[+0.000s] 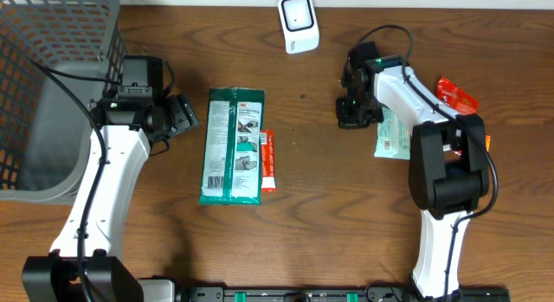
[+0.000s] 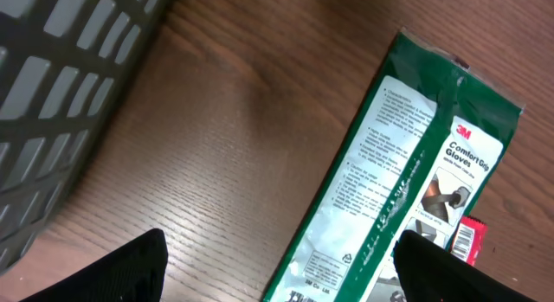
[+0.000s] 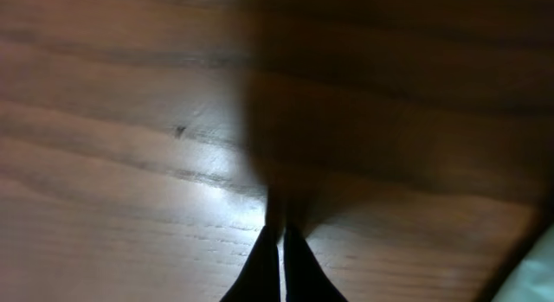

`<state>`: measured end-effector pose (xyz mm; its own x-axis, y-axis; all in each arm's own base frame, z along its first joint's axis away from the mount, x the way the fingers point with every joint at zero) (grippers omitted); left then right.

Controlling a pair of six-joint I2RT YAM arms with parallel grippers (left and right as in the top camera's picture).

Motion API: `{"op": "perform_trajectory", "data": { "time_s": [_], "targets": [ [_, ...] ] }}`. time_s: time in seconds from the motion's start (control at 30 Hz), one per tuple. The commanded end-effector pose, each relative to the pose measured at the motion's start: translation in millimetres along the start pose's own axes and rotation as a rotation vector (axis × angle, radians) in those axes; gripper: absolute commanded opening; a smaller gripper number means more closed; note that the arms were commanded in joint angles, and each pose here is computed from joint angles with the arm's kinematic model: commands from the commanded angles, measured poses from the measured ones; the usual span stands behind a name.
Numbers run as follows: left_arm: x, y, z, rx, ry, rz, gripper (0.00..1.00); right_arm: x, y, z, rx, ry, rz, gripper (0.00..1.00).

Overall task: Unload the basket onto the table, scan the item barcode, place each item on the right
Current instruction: 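Carry the wipes packet right and lower it onto the table, then open the right gripper and withdraw it from the wipes, then move the right gripper left to the red Nescafe stick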

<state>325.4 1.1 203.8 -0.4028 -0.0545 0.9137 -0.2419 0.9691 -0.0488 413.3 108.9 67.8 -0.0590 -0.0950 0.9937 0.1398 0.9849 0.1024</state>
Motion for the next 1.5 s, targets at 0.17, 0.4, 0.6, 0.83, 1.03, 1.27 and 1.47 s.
{"op": "perform_trajectory", "data": {
  "time_s": [0.17, 0.4, 0.6, 0.83, 1.03, 1.27, 1.47],
  "targets": [
    [-1.1, 1.7, 0.9, 0.010, 0.004, -0.011, 0.84, -8.2, -61.8, 13.6, -0.106, 0.013, 0.387, 0.01],
    [-1.1, 1.6, 1.0, 0.010, 0.004, -0.011, 0.84, -1.3, -116.3, 10.6, -0.220, 0.069, 0.424, 0.01],
    [-1.1, 1.7, 0.9, 0.010, 0.004, -0.011, 0.84, 1.4, -149.0, 8.8, -0.314, 0.091, 0.404, 0.02],
    [-1.1, 1.7, 0.9, 0.010, 0.004, -0.011, 0.84, -2.7, -137.3, 9.3, -0.249, 0.135, 0.256, 0.15],
    [-1.1, 1.7, 0.9, 0.010, 0.004, -0.011, 0.84, -6.3, -87.6, 12.0, -0.159, 0.195, -0.096, 0.50],
    [-1.1, 1.7, 0.9, 0.010, 0.004, -0.011, 0.84, -10.1, -4.7, 22.9, -0.032, 0.199, -0.262, 0.58],
    [-1.1, 1.7, 0.9, 0.010, 0.004, -0.011, 0.84, -16.0, 62.1, 49.2, 0.044, 0.204, -0.261, 0.59]
  ]
}}
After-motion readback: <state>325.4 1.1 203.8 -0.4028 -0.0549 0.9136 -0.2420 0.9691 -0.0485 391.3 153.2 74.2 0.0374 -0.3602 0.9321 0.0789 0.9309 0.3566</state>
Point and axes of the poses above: each gripper's point midway between its finger pads, its own x axis back along the fingers, its own y axis along the line the jaws close on, z = x × y, the point moved 7 cm from there along x, back along the fingers, and after that the axes turned 12 degrees about -x, right-handed, at the moved point
